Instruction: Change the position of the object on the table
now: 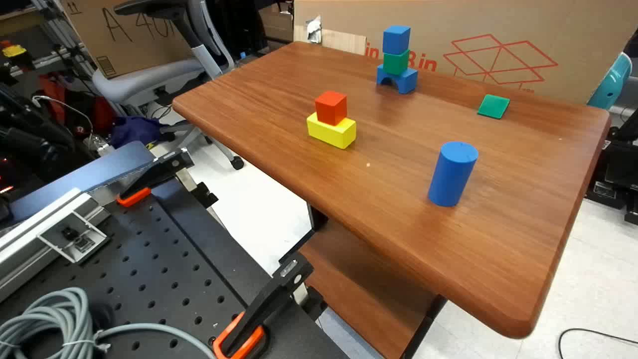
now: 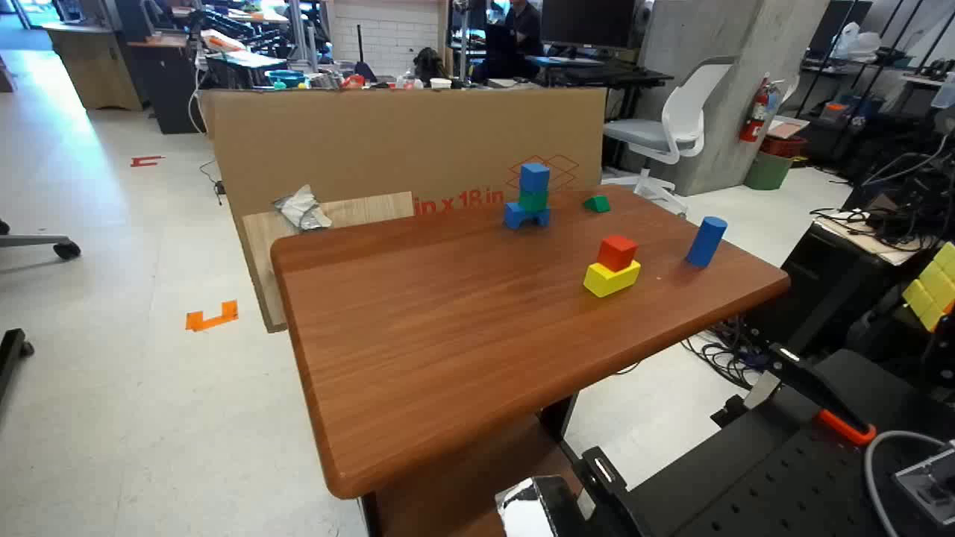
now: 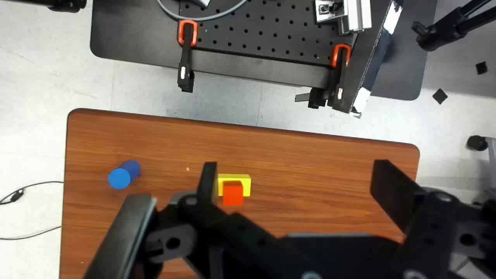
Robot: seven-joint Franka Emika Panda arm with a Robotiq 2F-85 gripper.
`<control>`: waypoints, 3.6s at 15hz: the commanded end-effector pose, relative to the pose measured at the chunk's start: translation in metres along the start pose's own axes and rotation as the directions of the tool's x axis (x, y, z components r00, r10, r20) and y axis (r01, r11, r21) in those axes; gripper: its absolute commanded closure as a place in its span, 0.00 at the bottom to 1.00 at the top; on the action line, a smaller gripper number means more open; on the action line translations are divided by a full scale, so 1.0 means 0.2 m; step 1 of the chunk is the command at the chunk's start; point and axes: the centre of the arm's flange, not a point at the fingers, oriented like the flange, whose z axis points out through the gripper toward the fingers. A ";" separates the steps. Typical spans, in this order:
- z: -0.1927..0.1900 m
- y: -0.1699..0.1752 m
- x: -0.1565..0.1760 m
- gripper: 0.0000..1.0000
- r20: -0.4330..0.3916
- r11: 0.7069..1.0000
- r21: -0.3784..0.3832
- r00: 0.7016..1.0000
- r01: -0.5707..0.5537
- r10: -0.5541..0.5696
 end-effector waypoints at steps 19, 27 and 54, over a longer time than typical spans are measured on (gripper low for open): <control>-0.02 0.08 0.01 0.00 -0.028 1.000 0.006 0.999 -0.028 0.028; -0.04 0.48 0.01 0.00 -0.149 0.993 -0.018 0.982 -0.118 0.114; 0.82 0.87 0.51 0.00 -0.059 0.983 -0.139 0.992 -0.122 0.115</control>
